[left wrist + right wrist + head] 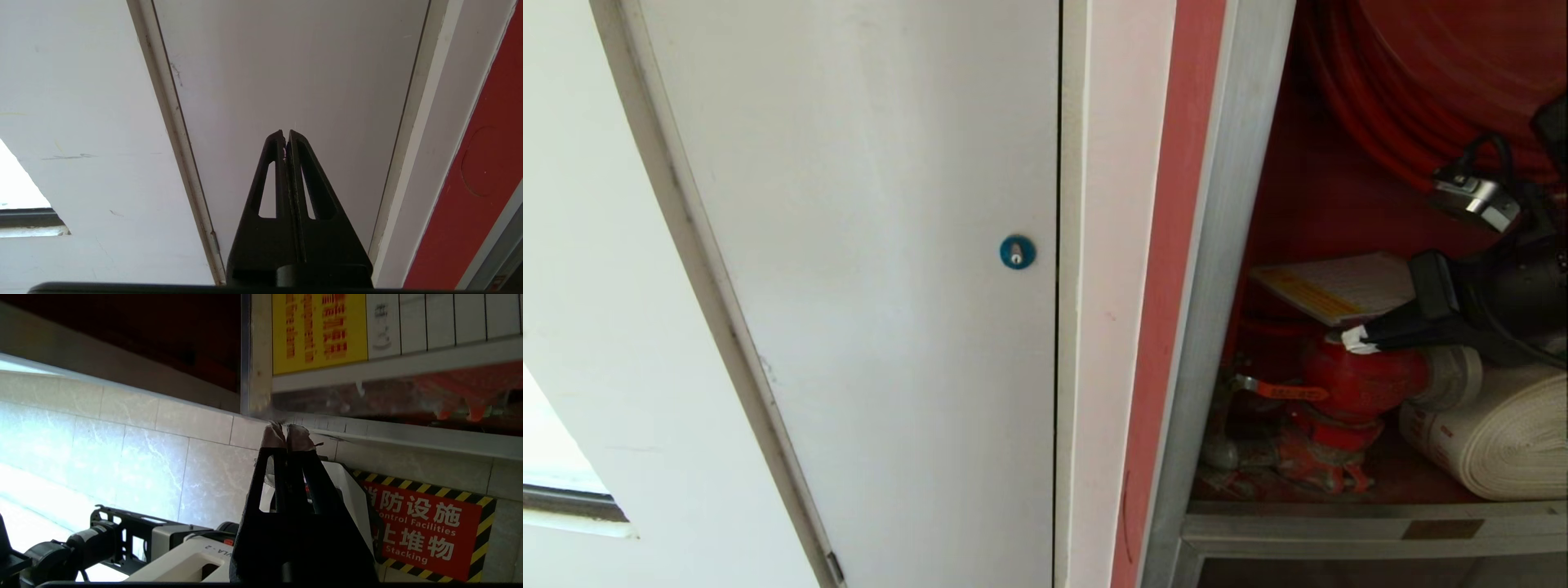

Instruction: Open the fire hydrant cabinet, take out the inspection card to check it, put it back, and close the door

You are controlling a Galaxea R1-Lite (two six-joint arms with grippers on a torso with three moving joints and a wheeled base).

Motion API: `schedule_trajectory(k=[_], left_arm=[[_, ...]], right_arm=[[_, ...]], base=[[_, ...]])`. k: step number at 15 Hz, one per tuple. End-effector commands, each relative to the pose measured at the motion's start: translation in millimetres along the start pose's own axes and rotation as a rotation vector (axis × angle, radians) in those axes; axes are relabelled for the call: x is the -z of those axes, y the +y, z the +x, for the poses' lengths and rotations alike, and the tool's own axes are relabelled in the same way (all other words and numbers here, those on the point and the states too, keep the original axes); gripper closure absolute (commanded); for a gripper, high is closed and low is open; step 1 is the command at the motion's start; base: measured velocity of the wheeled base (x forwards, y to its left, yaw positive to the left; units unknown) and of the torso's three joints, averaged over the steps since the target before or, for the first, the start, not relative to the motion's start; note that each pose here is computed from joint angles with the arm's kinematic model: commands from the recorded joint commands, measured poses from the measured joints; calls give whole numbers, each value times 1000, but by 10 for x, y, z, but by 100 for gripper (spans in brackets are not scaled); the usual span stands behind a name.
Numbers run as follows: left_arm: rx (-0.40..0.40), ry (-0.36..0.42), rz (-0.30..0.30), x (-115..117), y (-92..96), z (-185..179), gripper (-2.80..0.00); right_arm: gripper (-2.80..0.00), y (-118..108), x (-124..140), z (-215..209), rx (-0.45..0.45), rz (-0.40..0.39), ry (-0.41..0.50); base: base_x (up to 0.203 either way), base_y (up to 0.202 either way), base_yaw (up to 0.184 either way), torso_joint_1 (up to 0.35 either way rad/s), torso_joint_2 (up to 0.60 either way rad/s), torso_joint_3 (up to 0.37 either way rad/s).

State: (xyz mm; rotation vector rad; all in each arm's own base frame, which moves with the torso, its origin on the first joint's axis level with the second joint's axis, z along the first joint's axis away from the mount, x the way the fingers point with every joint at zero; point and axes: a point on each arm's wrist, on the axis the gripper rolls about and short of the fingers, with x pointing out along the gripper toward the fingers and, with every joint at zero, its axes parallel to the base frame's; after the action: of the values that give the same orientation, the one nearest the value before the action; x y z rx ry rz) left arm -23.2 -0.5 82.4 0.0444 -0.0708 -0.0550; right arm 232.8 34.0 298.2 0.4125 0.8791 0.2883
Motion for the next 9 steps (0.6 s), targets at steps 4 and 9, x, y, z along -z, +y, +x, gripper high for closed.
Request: schedule_trajectory(k=[4, 9], left_arm=[[1, 28, -1, 77, -3, 17, 0], [1, 28, -1, 77, -3, 17, 0]], right_arm=[[0, 48, -105, 106, -11, -10, 7], [0, 49, -196, 244, 3, -9, 14]], base=[[0, 0, 0, 0, 0, 0], [0, 0, 0, 0, 0, 0]])
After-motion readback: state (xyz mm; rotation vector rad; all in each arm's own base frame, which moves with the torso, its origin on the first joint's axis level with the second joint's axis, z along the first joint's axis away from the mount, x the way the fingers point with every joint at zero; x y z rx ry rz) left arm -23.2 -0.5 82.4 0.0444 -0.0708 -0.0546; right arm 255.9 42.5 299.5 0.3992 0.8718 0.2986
